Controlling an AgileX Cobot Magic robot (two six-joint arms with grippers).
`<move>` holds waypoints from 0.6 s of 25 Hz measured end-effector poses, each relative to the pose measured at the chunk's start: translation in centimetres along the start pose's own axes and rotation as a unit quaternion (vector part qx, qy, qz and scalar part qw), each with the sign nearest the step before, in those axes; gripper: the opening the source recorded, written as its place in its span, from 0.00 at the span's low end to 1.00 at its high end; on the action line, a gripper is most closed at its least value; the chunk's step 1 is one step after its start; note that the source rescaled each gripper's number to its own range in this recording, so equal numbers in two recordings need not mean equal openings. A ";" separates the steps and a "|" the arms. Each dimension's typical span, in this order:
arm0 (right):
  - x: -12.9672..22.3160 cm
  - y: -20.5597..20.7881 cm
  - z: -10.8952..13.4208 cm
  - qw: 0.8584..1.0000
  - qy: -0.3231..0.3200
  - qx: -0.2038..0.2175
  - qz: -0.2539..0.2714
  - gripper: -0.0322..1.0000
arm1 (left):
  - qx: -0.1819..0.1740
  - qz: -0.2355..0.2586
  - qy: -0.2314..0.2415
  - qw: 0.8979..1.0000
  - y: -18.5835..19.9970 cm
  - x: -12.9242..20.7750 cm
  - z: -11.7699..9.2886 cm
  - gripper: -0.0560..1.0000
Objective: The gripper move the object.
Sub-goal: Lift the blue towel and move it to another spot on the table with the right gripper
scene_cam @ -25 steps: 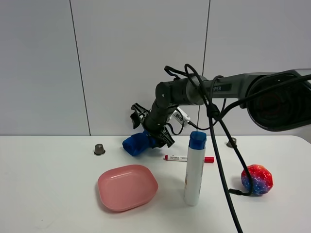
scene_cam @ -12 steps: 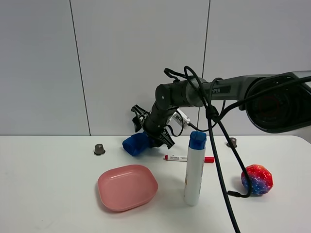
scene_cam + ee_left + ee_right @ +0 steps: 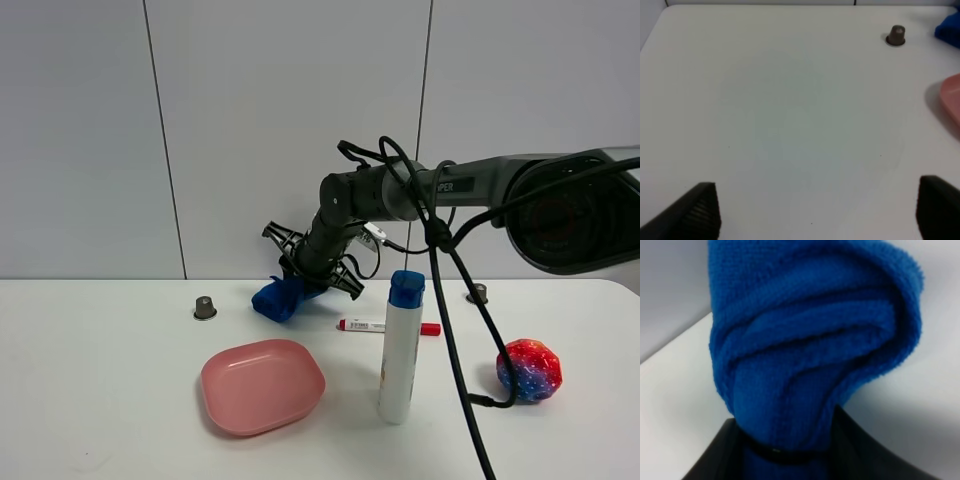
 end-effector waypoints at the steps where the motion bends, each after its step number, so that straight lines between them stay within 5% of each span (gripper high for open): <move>1: 0.0 0.0 0.0 1.000 0.008 0.000 0.000 0.03 | 0.000 0.000 0.000 1.000 0.0 0.0 0.0 1.00; 15: -3.1 5.1 2.6 0.992 0.125 -0.022 -0.016 0.03 | 0.000 0.000 0.000 1.000 0.0 0.0 0.0 1.00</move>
Point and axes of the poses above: a point on each arm's last joint axis where the gripper is mounted, y pointing back along that axis away from the gripper, z along the wrist's bending axis when the last joint is at zero, x = y × z, the point moved 7 cm from there along -y, pointing out along that axis toward the gripper, and after that the axes turned 15 degrees about y, right-handed, at the moved point
